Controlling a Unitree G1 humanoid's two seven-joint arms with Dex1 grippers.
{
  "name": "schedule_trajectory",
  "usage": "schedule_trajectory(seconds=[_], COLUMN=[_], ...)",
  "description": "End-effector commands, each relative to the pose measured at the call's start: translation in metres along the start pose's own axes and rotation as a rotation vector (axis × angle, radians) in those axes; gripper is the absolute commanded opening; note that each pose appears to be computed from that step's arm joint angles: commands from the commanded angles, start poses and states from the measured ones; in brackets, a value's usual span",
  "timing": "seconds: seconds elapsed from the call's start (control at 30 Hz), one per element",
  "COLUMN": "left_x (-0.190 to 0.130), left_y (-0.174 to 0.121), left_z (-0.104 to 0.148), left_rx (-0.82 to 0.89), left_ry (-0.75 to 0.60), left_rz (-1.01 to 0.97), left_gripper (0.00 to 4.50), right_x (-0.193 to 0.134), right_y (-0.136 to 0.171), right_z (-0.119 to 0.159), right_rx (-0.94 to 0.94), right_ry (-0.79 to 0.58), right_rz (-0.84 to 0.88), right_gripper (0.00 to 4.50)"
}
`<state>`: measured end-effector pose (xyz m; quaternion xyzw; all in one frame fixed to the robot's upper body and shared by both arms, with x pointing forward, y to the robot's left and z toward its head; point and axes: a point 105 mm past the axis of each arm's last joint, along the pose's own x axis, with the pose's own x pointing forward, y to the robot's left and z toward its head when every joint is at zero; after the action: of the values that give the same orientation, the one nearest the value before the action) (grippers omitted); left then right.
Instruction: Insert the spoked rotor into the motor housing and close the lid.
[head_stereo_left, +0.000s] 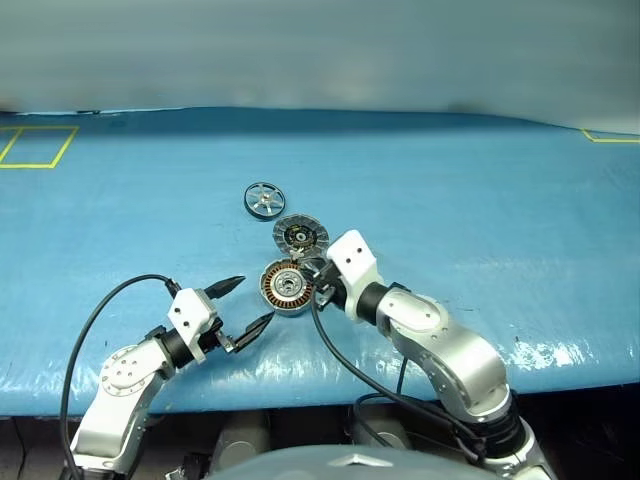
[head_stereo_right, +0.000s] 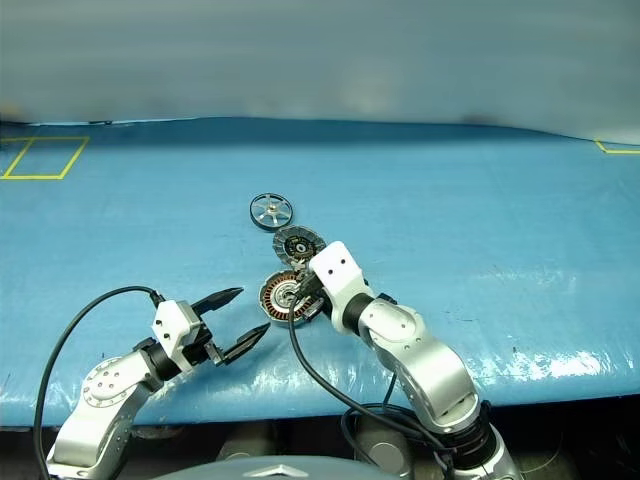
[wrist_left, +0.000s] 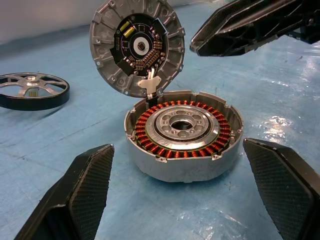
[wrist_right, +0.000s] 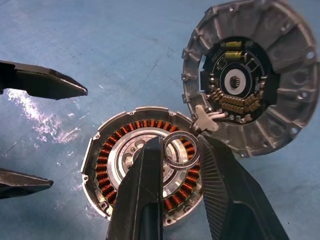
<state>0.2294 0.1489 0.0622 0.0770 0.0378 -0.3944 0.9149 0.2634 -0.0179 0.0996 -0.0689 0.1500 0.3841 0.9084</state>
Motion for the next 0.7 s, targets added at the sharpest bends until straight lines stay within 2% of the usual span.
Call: schedule_trajectory(seconds=[0.03, 0.7], left_x=[-0.002, 0.002], left_y=[0.001, 0.001], left_z=[0.006, 0.006], left_rx=[0.018, 0.013], left_ry=[-0.030, -0.028], left_rz=[0.019, 0.017], left_gripper=[4.50, 4.50], right_x=[0.007, 0.027], right_y=[0.001, 0.016], right_z=[0.006, -0.009], right_rx=[-0.006, 0.070], right_ry=[-0.029, 0.004], right_rz=[-0.001, 0.042], right_gripper=[0.67, 0.67])
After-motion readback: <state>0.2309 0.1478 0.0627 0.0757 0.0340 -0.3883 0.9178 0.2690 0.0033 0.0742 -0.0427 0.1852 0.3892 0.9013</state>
